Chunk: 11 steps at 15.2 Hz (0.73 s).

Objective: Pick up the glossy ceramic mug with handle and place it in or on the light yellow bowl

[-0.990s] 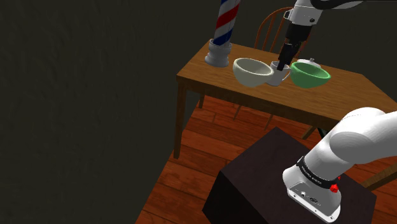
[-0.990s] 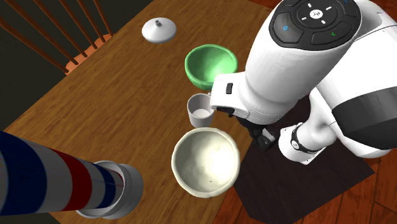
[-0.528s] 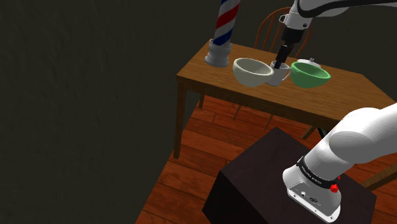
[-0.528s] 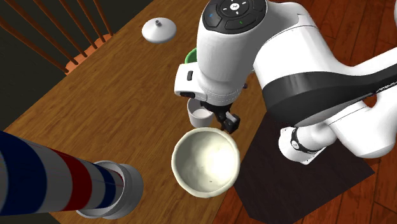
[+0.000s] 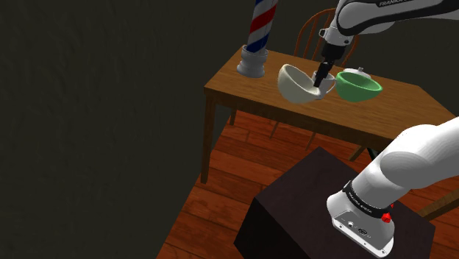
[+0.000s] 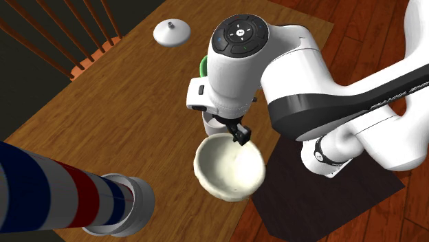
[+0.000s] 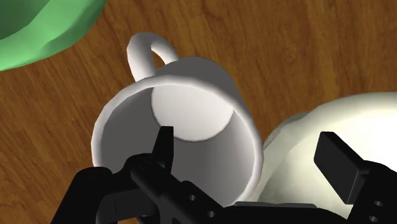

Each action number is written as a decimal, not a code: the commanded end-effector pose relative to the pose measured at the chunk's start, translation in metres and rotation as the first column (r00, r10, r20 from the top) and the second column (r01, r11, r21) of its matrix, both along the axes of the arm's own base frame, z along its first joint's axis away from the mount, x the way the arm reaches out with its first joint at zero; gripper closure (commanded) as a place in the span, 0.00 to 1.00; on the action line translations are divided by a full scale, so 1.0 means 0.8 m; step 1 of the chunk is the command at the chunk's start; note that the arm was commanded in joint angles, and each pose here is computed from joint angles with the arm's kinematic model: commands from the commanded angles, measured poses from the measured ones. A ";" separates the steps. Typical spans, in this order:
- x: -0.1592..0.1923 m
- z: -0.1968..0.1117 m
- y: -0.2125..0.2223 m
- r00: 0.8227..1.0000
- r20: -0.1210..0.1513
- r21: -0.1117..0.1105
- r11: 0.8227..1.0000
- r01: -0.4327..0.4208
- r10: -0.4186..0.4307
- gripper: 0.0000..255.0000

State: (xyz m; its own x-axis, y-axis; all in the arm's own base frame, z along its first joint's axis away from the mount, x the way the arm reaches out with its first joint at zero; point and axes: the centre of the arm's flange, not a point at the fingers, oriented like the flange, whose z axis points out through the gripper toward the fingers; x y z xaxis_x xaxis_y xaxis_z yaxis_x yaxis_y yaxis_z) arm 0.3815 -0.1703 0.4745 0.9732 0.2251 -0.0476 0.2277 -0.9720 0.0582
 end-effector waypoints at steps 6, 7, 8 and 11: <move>-0.001 -0.007 0.001 1.000 -0.001 0.001 1.000 -0.001 0.001 0.00; -0.001 -0.007 0.001 1.000 -0.001 0.001 1.000 -0.001 0.001 0.00; -0.001 -0.007 0.001 1.000 -0.001 0.001 1.000 -0.001 0.001 0.00; -0.002 -0.007 0.001 1.000 -0.001 0.001 1.000 -0.001 0.001 1.00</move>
